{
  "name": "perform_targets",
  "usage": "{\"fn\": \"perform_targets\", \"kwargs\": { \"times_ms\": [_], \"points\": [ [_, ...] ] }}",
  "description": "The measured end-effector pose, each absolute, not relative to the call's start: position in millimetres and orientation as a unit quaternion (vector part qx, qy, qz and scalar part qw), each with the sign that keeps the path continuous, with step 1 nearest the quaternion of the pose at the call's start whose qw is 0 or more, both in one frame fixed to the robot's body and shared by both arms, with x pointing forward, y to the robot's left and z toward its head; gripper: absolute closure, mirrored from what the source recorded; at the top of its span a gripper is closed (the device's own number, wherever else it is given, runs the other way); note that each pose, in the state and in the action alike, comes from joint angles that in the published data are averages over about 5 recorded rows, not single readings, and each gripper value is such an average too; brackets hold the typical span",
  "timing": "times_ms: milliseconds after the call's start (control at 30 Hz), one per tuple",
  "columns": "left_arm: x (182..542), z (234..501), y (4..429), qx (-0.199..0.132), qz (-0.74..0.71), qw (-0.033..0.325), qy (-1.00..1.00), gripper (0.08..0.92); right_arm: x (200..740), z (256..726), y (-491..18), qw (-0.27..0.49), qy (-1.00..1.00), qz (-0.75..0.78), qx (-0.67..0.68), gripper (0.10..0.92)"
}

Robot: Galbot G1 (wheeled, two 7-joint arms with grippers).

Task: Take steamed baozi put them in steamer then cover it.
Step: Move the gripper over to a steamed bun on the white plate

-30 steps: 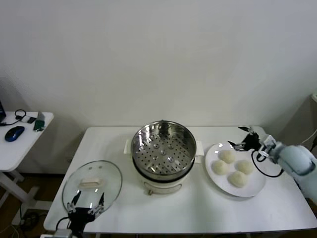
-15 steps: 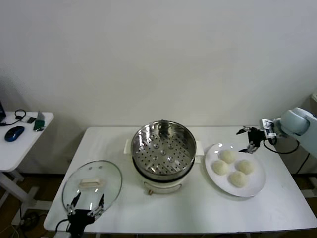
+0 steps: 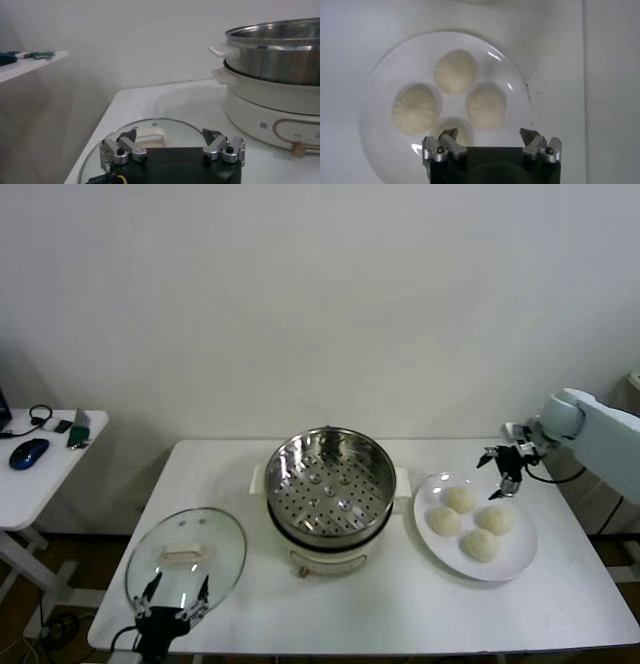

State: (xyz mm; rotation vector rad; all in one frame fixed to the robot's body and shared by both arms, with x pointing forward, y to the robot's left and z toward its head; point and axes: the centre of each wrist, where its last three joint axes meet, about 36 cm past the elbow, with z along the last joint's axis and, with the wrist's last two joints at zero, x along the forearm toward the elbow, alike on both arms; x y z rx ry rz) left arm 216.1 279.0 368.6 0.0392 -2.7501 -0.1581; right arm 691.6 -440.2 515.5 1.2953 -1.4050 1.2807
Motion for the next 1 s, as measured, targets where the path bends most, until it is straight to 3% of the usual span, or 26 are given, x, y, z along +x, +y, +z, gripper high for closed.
{"fn": "perform_targets", "kwargs": {
  "times_ms": [533, 867, 1000],
  "points": [
    [214, 367, 280, 0.017, -0.057, 0.195, -0.979, 0.177, 707, 462, -407, 0.425, -0.536, 0.521, 0.51, 0.202],
    [213, 368, 279, 0.017, -0.056, 0.195, -0.979, 0.177, 709, 458, -405, 0.432, -0.53, 0.527, 0.505, 0.366],
    [213, 368, 279, 0.018, -0.056, 0.195, -0.979, 0.177, 711, 461, -404, 0.429, -0.53, 0.527, 0.507, 0.384]
  ]
}}
